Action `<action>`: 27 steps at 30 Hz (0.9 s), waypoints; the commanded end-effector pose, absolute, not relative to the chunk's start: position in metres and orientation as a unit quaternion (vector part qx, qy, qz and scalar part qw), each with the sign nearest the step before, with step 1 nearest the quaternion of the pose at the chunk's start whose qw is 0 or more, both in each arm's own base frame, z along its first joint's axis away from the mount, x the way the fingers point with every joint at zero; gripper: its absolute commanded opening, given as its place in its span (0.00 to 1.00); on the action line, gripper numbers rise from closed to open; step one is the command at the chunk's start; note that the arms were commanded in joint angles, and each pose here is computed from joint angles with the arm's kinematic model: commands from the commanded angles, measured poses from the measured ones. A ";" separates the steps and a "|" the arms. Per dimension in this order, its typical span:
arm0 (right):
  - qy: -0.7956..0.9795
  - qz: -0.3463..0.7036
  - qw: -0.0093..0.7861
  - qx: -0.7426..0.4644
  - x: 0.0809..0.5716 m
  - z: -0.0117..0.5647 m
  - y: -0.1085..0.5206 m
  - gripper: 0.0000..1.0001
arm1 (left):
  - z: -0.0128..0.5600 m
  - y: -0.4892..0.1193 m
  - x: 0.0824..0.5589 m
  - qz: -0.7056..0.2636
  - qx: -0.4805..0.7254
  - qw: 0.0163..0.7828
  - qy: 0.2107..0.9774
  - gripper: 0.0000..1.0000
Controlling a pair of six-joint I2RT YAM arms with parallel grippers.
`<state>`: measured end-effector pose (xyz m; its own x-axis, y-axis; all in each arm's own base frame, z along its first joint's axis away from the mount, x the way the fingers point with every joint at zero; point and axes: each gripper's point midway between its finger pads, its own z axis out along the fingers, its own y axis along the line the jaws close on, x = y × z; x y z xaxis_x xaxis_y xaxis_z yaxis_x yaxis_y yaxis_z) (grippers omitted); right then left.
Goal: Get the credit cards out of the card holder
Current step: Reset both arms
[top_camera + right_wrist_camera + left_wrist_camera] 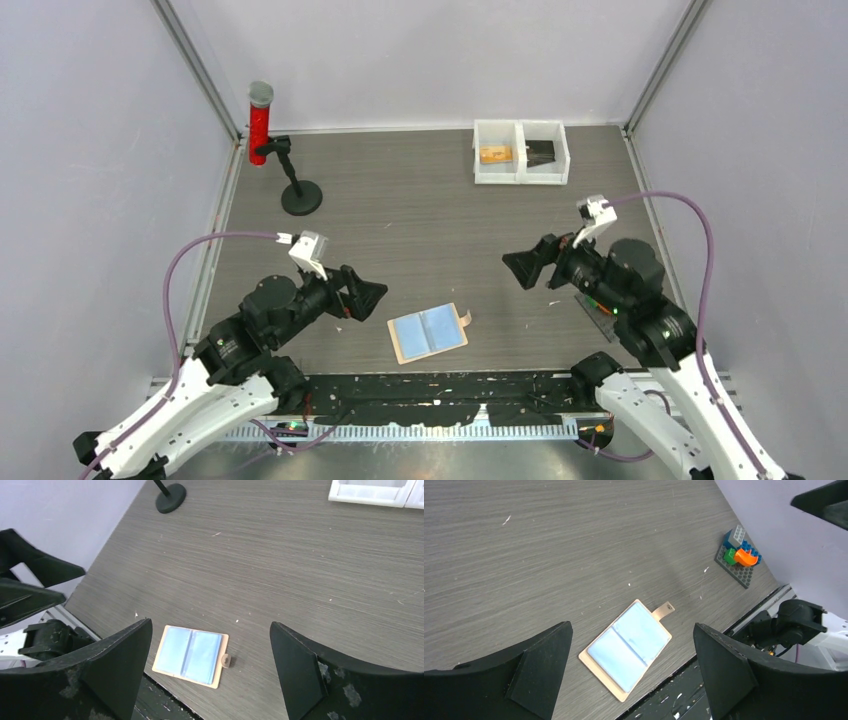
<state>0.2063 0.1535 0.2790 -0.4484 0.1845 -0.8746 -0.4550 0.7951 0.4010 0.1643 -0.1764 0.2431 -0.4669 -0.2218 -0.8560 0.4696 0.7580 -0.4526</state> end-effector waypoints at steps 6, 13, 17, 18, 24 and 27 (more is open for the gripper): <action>0.790 0.385 0.472 -0.066 0.182 0.230 0.170 0.99 | 0.172 -0.197 0.168 -0.338 0.065 0.445 0.827 0.76; 0.832 0.396 0.387 -0.041 0.179 0.163 0.190 0.77 | 0.101 -0.220 0.160 -0.366 0.055 0.375 0.850 0.38; 0.850 0.380 0.361 -0.051 0.176 0.138 0.204 0.75 | 0.080 -0.233 0.155 -0.388 0.057 0.346 0.852 0.29; 0.853 0.378 0.357 -0.051 0.175 0.134 0.207 0.74 | 0.076 -0.236 0.154 -0.390 0.061 0.337 0.855 0.25; 0.861 0.389 0.316 -0.086 0.157 0.114 0.257 0.71 | 0.061 -0.246 0.146 -0.395 0.078 0.297 0.866 0.12; 0.864 0.386 0.310 -0.092 0.156 0.107 0.275 0.70 | 0.055 -0.244 0.145 -0.386 0.079 0.289 0.872 0.09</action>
<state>0.1405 0.2457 0.0919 -0.8257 0.0041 -0.5641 -0.3944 0.7107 0.5825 0.1388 -0.2281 0.0363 -0.8381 -0.0616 -0.5420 0.3210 0.7476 -0.5814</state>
